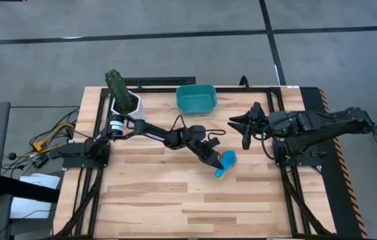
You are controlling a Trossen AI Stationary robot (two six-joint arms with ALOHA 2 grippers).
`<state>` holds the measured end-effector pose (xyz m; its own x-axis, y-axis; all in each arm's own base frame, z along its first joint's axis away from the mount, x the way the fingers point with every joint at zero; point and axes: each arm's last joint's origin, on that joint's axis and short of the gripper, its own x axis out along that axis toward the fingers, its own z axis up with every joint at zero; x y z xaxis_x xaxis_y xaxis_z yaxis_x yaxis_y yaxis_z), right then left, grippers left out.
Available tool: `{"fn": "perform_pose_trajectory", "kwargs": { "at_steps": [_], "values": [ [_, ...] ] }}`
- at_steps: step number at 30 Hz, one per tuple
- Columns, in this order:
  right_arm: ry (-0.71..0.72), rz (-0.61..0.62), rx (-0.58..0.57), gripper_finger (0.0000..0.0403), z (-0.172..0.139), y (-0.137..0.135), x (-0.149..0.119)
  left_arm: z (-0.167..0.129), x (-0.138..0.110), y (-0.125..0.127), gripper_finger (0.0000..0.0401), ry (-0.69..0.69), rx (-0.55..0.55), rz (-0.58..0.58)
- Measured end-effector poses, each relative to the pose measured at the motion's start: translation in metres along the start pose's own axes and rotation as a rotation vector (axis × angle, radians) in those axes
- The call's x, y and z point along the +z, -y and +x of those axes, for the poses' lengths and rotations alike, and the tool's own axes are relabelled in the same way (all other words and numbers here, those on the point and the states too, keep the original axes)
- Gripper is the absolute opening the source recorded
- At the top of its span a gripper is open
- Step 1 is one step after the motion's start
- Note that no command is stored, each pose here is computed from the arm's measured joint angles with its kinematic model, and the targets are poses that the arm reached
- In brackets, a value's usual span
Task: Nest measuring cups in basket
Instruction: Stack the light blue measuring cup into the green measuring cup
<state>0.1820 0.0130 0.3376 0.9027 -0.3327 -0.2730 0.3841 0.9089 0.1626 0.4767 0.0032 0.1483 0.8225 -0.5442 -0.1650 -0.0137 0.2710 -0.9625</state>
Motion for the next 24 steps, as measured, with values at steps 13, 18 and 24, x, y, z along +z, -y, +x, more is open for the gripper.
{"fn": "perform_pose_trajectory", "kwargs": {
  "at_steps": [13, 18, 24],
  "values": [
    [-0.009, -0.006, -0.003, 0.0118, 0.0000, 0.0003, -0.0010, -0.0006, -0.0010, -0.0009, 0.0069, -0.049, -0.006, -0.011],
    [-0.024, -0.007, -0.007, 0.0118, -0.0001, 0.0008, -0.0026, -0.0004, -0.0025, 0.0005, 0.0089, -0.085, -0.023, 0.005],
    [-0.035, -0.003, -0.012, 0.0118, -0.0001, 0.0012, -0.0037, -0.0010, -0.0037, 0.0045, 0.0110, -0.114, -0.039, 0.054]
  ]
}}
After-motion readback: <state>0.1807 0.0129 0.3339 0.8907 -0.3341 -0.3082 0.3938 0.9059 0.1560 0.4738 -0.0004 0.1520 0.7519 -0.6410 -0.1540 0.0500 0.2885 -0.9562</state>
